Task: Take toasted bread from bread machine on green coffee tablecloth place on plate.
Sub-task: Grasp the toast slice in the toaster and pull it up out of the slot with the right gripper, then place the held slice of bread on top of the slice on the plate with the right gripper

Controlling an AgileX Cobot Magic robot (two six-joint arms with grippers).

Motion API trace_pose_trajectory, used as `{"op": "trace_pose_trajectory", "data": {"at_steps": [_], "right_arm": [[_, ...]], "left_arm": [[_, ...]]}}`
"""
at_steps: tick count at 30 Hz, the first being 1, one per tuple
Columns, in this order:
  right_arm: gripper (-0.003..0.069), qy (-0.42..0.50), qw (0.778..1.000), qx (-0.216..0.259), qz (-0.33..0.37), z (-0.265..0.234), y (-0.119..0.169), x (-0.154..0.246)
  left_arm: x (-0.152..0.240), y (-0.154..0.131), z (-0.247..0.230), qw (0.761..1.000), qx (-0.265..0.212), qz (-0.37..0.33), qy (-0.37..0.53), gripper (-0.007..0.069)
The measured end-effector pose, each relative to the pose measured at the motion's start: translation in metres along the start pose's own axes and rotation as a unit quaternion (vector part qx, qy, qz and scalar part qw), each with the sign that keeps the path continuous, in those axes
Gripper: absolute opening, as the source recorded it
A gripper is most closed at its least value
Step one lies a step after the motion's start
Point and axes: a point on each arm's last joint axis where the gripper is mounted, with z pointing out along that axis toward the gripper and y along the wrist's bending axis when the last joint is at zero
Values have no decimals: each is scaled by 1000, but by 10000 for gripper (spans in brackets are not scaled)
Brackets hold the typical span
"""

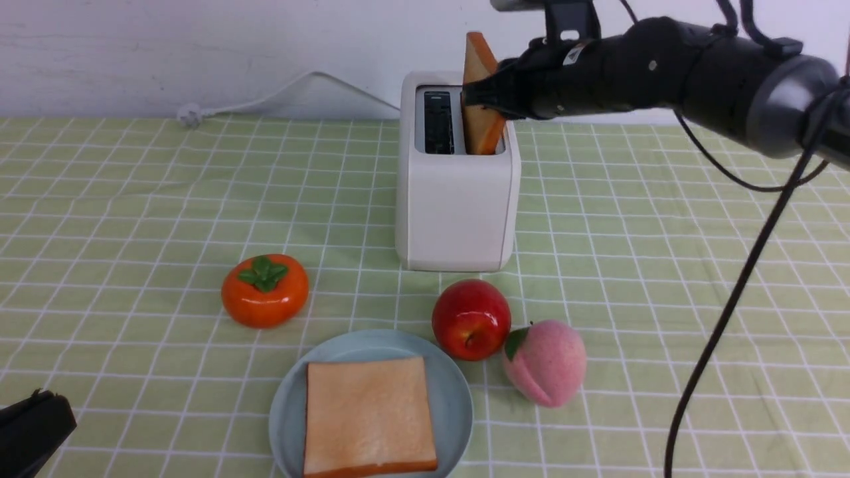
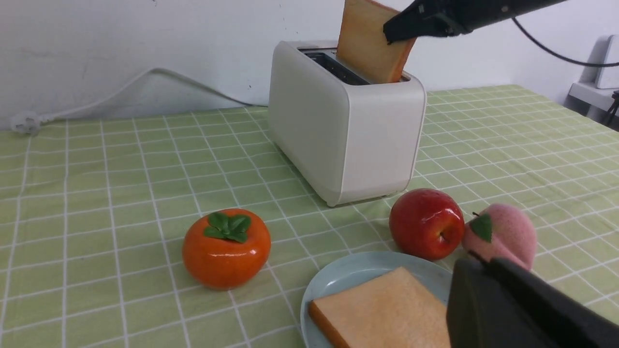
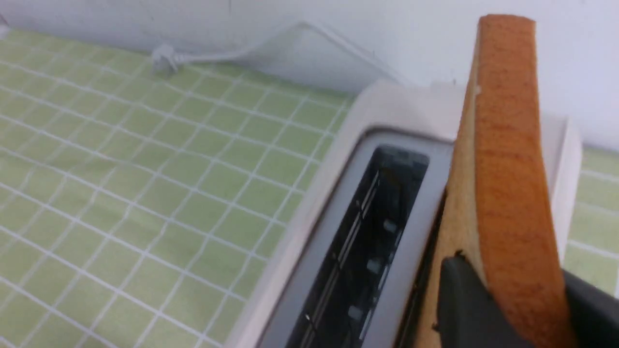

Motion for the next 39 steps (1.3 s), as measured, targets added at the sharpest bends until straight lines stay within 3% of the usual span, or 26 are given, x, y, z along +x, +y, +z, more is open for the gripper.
{"op": "trace_pose_trajectory", "data": {"at_steps": [8, 9, 14, 17, 20, 27, 30, 36, 39], "right_arm": [[125, -33, 998, -50, -15, -113, 32, -64], [125, -2, 997, -67, -29, -142, 40, -68], [125, 128, 983, -131, -33, -177, 55, -43], [125, 191, 966, -173, -14, -170, 63, -17], [125, 273, 932, -235, 38, -140, 79, 41], [125, 325, 892, -300, 92, -83, 110, 115], [125, 331, 885, -306, 116, -63, 116, 133], [134, 328, 892, -280, 135, -40, 111, 150], [206, 326, 898, -267, 124, -36, 108, 153]], "left_arm": [[1, 0, 0, 1000, 1, 0, 4, -13], [1, 0, 0, 1000, 1, 0, 4, -13], [4, -1, 0, 1000, 5, 0, 20, -13], [5, -1, 0, 1000, 6, 0, 26, -13], [9, -2, 0, 999, 11, -5, 49, -13], [12, -3, -1, 998, 16, -6, 68, -13], [12, -3, -1, 998, 16, -6, 68, -13], [13, -3, -1, 997, 16, -7, 70, -13], [13, -3, -1, 997, 16, -7, 70, -13]]}}
